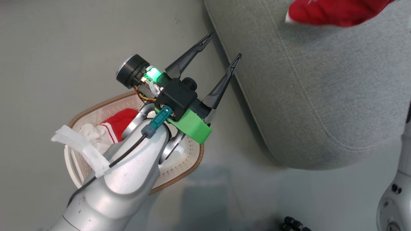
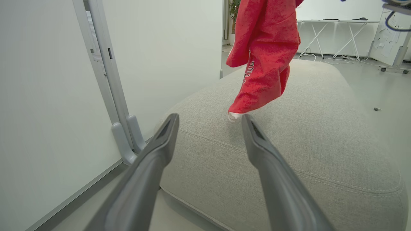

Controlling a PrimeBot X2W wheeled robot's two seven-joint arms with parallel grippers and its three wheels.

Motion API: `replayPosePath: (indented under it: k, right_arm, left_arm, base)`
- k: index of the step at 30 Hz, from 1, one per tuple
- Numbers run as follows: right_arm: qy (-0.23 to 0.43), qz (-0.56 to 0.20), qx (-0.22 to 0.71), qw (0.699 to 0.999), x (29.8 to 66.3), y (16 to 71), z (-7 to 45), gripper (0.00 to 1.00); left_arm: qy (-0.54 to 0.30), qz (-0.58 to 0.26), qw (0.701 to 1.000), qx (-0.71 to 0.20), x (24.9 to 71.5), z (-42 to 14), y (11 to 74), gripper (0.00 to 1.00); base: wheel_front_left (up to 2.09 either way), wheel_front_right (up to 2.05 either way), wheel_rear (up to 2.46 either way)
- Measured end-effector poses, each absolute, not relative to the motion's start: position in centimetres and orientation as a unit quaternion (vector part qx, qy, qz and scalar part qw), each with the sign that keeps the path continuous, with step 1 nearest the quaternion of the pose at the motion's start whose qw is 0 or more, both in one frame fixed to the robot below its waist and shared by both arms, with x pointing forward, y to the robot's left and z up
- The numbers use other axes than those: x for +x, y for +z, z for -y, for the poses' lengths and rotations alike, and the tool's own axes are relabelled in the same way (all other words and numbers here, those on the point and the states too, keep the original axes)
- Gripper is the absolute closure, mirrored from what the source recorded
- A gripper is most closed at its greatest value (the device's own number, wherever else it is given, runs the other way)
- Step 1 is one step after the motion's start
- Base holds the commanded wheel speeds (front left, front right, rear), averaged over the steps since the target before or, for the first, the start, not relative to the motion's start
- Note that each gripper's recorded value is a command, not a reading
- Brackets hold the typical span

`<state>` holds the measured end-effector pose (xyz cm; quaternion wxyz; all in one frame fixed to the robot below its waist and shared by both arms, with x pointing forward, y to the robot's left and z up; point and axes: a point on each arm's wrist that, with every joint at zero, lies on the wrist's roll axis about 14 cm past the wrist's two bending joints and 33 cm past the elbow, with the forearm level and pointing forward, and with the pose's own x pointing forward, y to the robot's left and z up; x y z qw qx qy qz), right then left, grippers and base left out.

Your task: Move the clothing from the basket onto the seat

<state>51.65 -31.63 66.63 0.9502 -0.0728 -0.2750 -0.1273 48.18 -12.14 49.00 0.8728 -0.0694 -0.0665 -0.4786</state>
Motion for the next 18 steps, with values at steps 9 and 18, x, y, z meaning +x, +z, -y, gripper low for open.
replayPosePath:
  k: [9, 18]
  right_arm:
    - [-0.15, 0.275, -0.121, 0.942, 56.9, 66.5, 35.1, 1.0]
    - [-0.153, 0.152, -0.09, 0.972, 61.8, 55.9, 36.1, 1.0]
  left_arm:
    - [-0.462, 0.043, 0.883, -0.073, 50.5, 10.8, 45.1, 0.0]
    - [-0.448, 0.01, 0.891, -0.076, 51.2, 9.4, 41.3, 0.0]
  base:
    - [0.0, 0.0, 0.0]
    - [0.0, 0.0, 0.0]
